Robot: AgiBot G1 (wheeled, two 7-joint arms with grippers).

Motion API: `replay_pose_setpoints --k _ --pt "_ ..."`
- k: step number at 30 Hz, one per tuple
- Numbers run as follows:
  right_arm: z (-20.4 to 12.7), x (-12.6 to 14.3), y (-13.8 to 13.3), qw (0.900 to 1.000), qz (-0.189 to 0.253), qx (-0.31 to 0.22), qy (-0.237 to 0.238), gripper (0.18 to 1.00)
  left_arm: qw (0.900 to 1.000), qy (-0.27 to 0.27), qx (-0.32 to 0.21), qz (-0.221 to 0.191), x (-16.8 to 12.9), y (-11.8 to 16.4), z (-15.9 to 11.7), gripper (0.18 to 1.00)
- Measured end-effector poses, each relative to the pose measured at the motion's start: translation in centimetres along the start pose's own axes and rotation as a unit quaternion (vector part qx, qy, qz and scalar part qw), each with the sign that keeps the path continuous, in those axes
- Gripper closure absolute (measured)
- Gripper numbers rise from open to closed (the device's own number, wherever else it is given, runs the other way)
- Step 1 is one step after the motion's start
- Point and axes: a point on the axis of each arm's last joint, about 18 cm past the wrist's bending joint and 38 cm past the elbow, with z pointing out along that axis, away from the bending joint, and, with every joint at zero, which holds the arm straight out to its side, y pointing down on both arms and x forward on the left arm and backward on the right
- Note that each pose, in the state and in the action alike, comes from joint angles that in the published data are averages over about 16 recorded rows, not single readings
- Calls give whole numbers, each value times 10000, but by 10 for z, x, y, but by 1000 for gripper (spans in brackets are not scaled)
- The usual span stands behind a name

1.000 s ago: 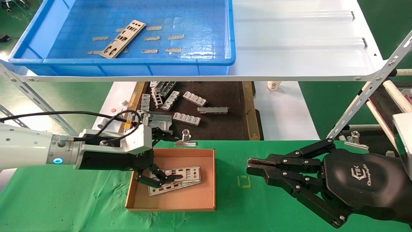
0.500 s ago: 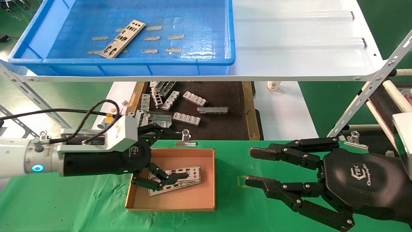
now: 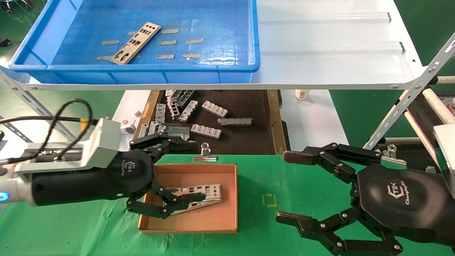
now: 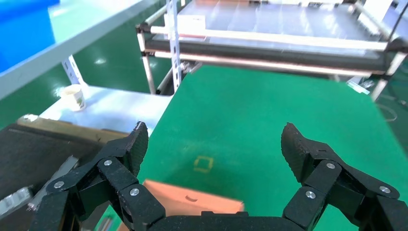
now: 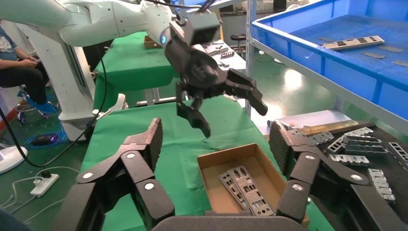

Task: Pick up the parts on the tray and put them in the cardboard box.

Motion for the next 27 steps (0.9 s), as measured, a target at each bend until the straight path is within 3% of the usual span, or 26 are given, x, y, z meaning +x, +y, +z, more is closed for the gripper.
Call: replay_pose_setpoints --k 9,15,27 --pt "0 0 0 10000 0 0 0 298 9992 149 358 -111 21 -21 -17 184" --pt "0 0 0 10000 0 0 0 230 9979 281 554 -163 35 -36 -29 184" --pt "0 0 0 10000 1 0 2 179 9956 500 767 -194 57 -56 -44 184"
